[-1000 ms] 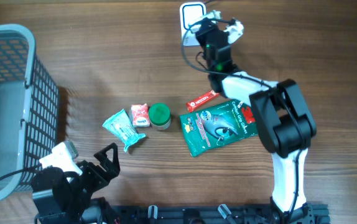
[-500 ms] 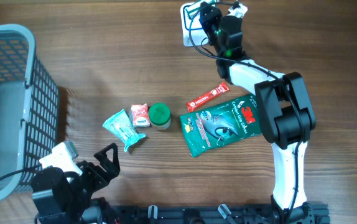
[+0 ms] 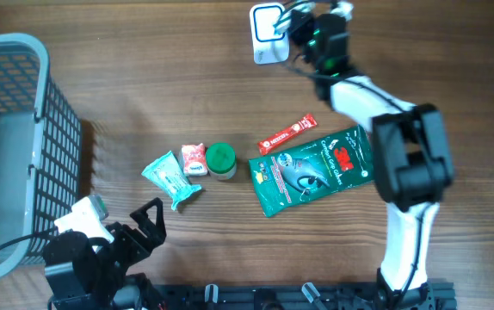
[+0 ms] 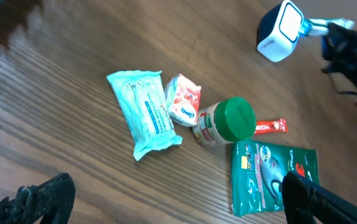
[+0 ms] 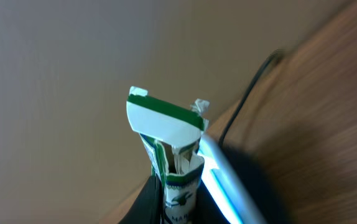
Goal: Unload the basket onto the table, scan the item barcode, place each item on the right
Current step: 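Move the box to the table's right edge and release it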
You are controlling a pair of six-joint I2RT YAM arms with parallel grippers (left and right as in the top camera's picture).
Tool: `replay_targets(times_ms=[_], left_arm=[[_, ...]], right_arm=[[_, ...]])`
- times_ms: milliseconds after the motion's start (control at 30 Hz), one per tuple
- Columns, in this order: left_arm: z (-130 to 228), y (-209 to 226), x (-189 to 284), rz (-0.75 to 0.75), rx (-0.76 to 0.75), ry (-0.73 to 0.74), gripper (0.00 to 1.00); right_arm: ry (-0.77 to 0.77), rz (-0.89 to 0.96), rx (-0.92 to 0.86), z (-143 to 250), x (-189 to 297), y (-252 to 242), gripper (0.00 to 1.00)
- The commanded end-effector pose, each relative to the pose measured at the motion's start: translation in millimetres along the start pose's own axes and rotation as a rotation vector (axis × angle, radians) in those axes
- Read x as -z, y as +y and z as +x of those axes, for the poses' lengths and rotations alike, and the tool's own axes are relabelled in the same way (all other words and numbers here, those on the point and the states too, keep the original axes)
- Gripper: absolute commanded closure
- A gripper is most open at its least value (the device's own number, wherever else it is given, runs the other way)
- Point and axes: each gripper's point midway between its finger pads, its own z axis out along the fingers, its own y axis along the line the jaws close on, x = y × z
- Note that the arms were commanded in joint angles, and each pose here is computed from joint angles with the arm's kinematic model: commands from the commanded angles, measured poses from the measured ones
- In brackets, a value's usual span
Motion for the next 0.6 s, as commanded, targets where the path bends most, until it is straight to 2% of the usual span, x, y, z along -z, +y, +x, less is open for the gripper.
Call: replay_targets(times_ms=[0, 33, 100, 200, 267, 433, 467, 500, 567], left_arm=[[0.8, -1.5, -0.1, 0.010, -0.022, 0.003, 0.00], [0.8, -1.5, -0.1, 0.010, -0.022, 0.003, 0.00], [0.8, -1.5, -0.1, 0.010, -0.022, 0.003, 0.00], [0.9, -1.6, 0.0, 0.010, -0.022, 0.003, 0.00], [0.8, -1.5, -0.1, 0.010, -0.022, 0.003, 0.00], [0.8, -1.5, -0.1, 0.010, -0.022, 0.003, 0.00], [0.9, -1.6, 0.0, 0.010, -0.022, 0.003, 0.00], [0.8, -1.5, -0.1, 0.010, -0.022, 0.003, 0.00], [0.8, -1.5, -0.1, 0.010, -0.022, 0.003, 0.00]], right_arm=[[-0.241, 0.190, 0.021, -139.1, 79.8, -0.5, 0.95], [-0.314, 0.339, -0.001, -173.4, 110.0, -33.5, 0.95], [-0.389, 0.512, -0.024, -206.1, 145.3, -76.7, 0.95], [-0.398, 0.841, 0.012, -257.3, 215.9, -189.3, 0.95], [-0.391, 0.981, -0.027, -276.1, 254.7, -257.5, 0.95], [-0.291, 1.162, -0.025, -283.2, 306.0, -356.3, 0.94], [-0.272, 1.182, -0.036, -280.3, 311.8, -372.0, 0.86], [-0.257, 1.168, -0.060, -277.6, 312.2, -379.1, 0.71], [-0.240, 1.084, -0.090, -280.0, 307.0, -379.5, 0.32]])
